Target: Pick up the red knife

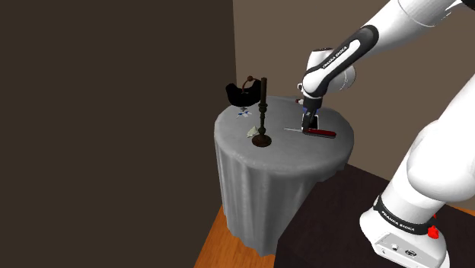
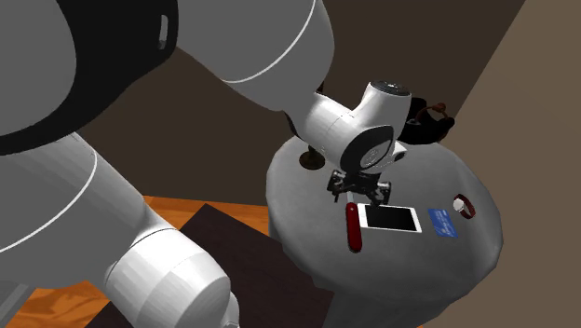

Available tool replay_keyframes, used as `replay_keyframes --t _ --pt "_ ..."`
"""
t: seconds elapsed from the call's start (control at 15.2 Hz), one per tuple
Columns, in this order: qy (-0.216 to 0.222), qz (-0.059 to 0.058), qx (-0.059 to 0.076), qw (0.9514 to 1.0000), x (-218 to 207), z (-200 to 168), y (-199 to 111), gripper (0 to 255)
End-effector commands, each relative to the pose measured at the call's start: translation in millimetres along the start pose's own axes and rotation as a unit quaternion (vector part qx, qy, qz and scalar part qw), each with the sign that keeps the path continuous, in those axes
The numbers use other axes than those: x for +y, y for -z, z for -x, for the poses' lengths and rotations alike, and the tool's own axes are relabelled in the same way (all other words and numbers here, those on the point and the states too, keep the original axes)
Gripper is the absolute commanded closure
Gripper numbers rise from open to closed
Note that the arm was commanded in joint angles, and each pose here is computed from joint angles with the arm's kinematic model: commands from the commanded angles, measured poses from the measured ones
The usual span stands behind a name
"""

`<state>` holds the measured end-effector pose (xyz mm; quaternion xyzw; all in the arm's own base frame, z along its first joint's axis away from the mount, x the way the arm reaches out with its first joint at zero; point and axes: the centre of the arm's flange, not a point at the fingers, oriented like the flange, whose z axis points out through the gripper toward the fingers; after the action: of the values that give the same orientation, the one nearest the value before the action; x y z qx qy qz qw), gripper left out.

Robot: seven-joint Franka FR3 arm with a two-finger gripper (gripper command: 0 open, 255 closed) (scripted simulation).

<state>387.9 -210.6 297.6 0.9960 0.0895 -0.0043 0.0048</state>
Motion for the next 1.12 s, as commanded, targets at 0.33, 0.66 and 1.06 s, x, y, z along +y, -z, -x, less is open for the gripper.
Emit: replay_keyframes --t 0.33,0.66,1.06 --pt "0.000 0.000 0.000 1.0000 1 -1 -19 255" --pt "0.000 0.000 0.000 1.0000 1 -3 -19 255" --pt "0.000 0.000 0.000 1.0000 1 0 -3 255"
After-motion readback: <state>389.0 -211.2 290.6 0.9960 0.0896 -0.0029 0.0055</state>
